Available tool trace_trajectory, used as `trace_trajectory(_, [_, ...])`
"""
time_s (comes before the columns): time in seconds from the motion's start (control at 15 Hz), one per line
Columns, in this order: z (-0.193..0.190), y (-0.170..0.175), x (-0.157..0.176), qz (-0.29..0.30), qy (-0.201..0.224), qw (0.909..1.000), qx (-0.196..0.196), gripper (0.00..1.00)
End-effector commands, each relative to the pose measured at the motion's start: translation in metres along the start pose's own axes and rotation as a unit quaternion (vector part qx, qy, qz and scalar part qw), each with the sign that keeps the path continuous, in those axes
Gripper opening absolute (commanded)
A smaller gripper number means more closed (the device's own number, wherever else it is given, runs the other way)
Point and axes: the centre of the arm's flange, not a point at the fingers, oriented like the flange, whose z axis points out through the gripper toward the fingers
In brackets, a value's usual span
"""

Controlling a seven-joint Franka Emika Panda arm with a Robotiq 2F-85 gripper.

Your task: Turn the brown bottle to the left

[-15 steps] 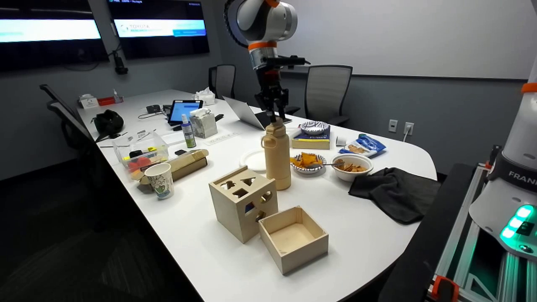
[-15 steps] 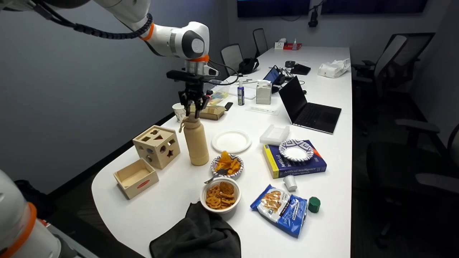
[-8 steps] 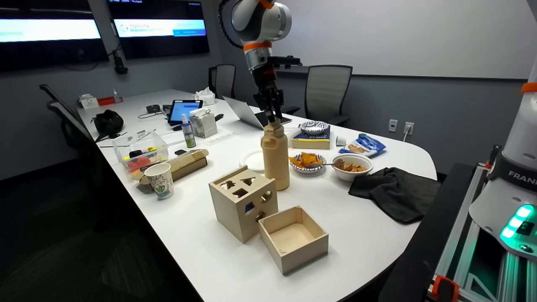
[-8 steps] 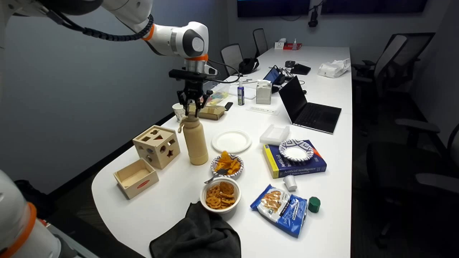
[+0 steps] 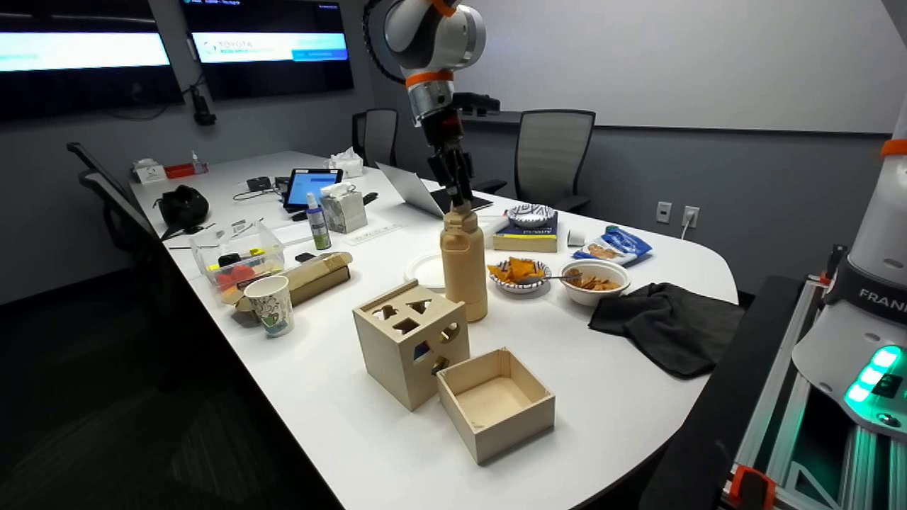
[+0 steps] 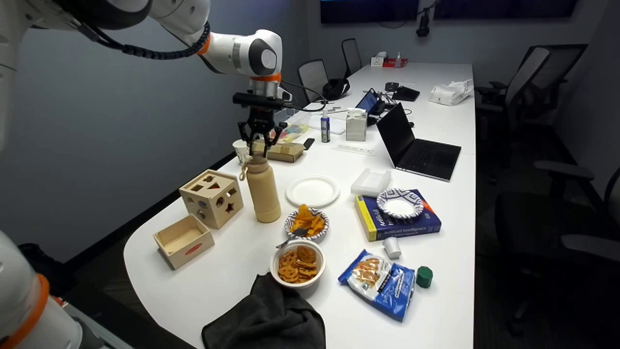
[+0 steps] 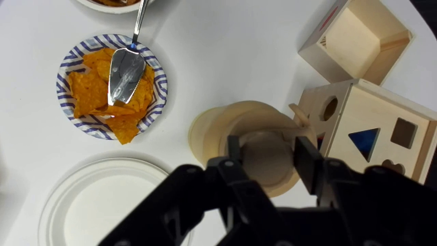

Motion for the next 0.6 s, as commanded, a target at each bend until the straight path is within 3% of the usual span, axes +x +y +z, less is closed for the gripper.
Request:
trace_trajectory(0.0, [0.029, -0.002, 0.018, -0.04, -0.032, 0.9985, 0.02, 0.19])
trace_trajectory(0.27, [0.024, 0.001, 0.018, -0.053, -0.043, 0.9972, 0.031, 0.19])
trace_trajectory(0.33, [0.022, 0.0, 0.018, -0.051, -0.044, 0.9972, 0.031, 0.67])
trace_trajectory(0.53, [0.019, -0.003, 0.012, -0.045, -0.059, 0.9964, 0.039, 0.85])
